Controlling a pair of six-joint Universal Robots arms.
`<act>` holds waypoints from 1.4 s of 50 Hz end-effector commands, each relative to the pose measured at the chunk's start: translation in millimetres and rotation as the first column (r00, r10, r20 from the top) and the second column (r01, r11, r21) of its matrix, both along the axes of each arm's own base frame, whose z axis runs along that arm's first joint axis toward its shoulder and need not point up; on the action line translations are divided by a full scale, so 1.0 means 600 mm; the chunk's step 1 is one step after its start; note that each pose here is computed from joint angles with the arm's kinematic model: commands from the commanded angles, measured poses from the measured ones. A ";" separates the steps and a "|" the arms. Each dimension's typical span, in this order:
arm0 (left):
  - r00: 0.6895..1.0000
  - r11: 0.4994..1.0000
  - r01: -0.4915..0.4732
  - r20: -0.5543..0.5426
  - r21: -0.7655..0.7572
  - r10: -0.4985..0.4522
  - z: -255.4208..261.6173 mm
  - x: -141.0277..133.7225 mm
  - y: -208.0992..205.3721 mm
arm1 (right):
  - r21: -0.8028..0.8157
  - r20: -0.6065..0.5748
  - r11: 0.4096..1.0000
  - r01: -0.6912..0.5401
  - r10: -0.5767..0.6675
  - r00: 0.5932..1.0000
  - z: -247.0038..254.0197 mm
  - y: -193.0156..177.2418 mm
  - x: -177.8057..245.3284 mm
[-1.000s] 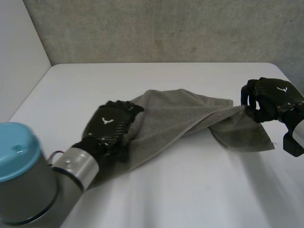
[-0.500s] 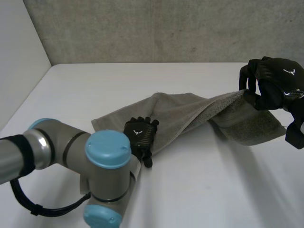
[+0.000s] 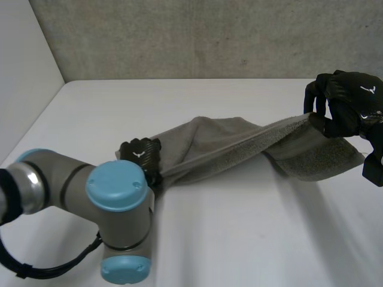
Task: Fold the towel.
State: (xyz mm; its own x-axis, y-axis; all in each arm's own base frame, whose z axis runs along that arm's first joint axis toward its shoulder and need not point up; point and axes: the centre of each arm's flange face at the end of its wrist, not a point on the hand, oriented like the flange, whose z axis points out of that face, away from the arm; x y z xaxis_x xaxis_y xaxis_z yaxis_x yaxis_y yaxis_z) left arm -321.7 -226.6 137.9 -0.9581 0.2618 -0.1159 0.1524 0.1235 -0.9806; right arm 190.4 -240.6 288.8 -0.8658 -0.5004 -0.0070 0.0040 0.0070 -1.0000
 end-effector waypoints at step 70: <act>0.983 0.941 0.182 0.050 -0.286 -0.175 0.283 0.101 -0.092 | -0.056 -0.468 0.989 -0.135 0.094 0.879 0.119 -0.075 0.075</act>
State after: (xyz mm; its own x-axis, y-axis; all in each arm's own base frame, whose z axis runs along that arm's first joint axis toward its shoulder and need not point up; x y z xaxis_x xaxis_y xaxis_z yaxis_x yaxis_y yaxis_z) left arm -261.4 -251.3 348.4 -0.9028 0.3661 -0.2256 0.0937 -0.3447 -0.9340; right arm 217.2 -264.6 406.3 -0.7499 -0.5644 0.3451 -0.2909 -0.1872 -0.9383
